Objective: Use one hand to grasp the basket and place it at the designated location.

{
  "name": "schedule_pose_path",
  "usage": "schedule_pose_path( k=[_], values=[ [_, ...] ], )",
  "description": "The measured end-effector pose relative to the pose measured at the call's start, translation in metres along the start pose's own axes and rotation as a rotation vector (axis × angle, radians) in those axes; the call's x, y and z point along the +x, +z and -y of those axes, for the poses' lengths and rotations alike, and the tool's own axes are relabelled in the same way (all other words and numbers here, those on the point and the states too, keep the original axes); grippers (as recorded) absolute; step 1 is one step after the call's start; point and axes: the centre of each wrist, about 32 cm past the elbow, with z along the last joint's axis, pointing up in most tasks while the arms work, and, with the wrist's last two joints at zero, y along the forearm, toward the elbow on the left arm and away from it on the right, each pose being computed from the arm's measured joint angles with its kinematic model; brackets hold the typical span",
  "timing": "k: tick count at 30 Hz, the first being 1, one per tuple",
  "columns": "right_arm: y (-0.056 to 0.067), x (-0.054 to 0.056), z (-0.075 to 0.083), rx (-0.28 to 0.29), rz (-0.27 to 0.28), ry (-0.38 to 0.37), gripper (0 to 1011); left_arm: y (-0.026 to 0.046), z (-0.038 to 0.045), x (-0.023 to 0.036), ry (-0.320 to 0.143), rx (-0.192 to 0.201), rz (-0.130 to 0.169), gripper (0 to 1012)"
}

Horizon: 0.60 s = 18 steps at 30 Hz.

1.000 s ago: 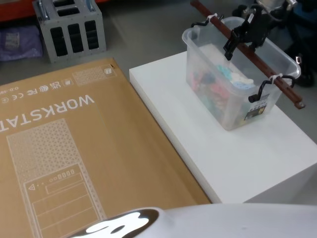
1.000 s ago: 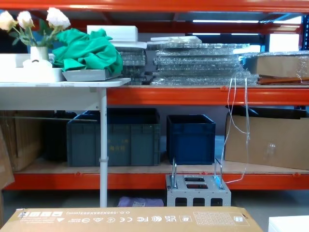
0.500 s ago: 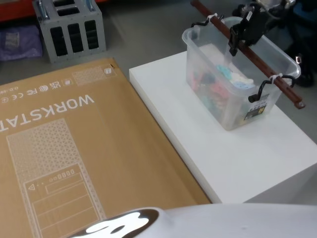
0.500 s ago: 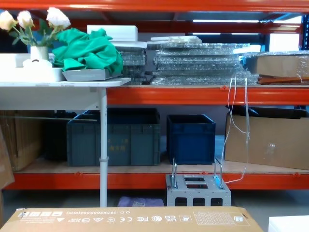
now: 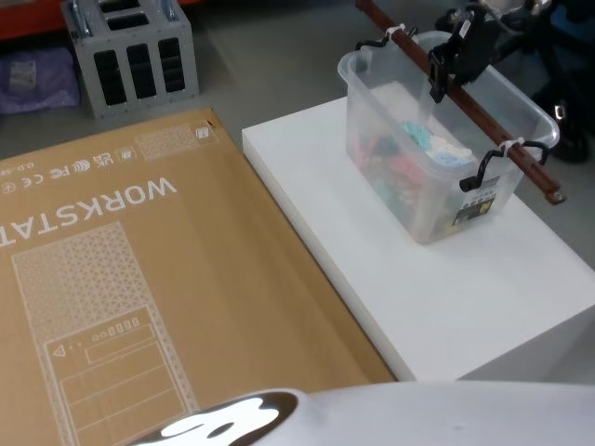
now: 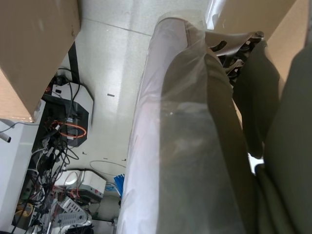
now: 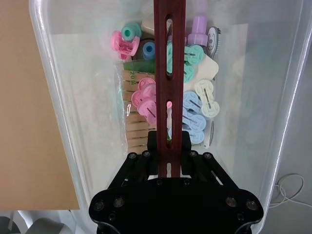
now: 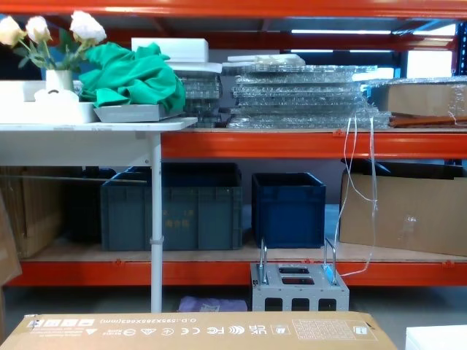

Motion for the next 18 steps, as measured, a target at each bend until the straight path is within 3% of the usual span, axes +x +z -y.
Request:
schedule_pose_path(
  k=[18],
  values=[
    [0.0010, 0.0008, 0.0003, 0.001, 0.009, 0.003, 234, 0.0000, 0.0000, 0.0000, 0.000, 0.000, 0.000, 0]
  ],
)
